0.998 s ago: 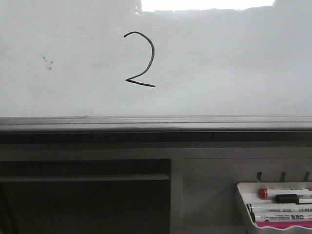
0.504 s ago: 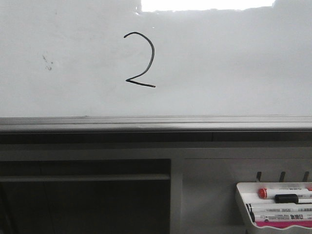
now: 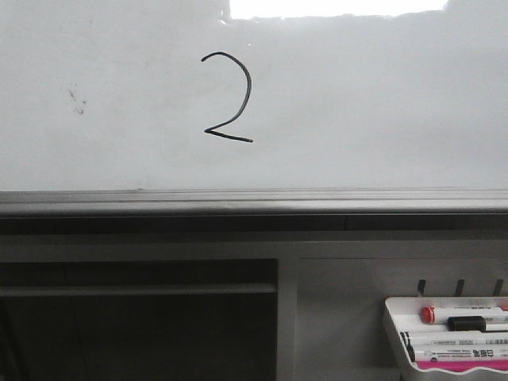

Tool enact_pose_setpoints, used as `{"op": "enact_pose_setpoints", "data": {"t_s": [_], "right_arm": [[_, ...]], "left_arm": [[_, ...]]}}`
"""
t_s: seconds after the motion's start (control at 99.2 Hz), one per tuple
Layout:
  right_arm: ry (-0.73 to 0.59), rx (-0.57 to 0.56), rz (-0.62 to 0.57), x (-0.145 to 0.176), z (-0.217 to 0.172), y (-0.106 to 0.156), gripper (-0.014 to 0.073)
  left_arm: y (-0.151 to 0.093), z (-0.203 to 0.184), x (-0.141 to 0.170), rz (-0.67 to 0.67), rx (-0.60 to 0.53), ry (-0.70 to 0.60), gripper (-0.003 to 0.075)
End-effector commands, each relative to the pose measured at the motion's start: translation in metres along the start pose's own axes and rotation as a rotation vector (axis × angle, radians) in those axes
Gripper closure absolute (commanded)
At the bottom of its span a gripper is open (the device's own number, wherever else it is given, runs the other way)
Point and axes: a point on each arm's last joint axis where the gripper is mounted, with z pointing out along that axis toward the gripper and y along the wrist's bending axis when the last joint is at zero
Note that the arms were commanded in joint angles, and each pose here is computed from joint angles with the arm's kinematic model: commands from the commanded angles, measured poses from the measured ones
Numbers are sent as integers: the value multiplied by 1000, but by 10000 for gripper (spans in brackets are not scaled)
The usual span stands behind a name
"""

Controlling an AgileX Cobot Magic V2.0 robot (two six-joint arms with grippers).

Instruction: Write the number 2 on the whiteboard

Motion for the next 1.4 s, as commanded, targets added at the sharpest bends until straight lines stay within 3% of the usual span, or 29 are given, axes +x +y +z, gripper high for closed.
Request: {"op": "enact_pose_setpoints", "data": {"t_s": [0.0,0.232,0.343,0.605,0.817,1.392], "right_arm": [[-87,15,-13,-13,-2,-1,668],[-87,15,-13,-13,-2,-1,668],[-87,15,-13,-13,-2,-1,668],[-87,15,-13,-13,-2,-1,668],[-87,15,-13,-13,-2,-1,668],[-87,15,-13,-13,-2,-1,668]], "left_arm": [[0,0,-9,-26,1,-82,740],[0,3,1,-28,0,-54,740],[2,-9,7,-2,-26,-130,740],[7,-23,57,55,-92,-371,740],[9,-22,89,57,-107,-477,740],[8,-21,90,57,-99,-458,740]]}}
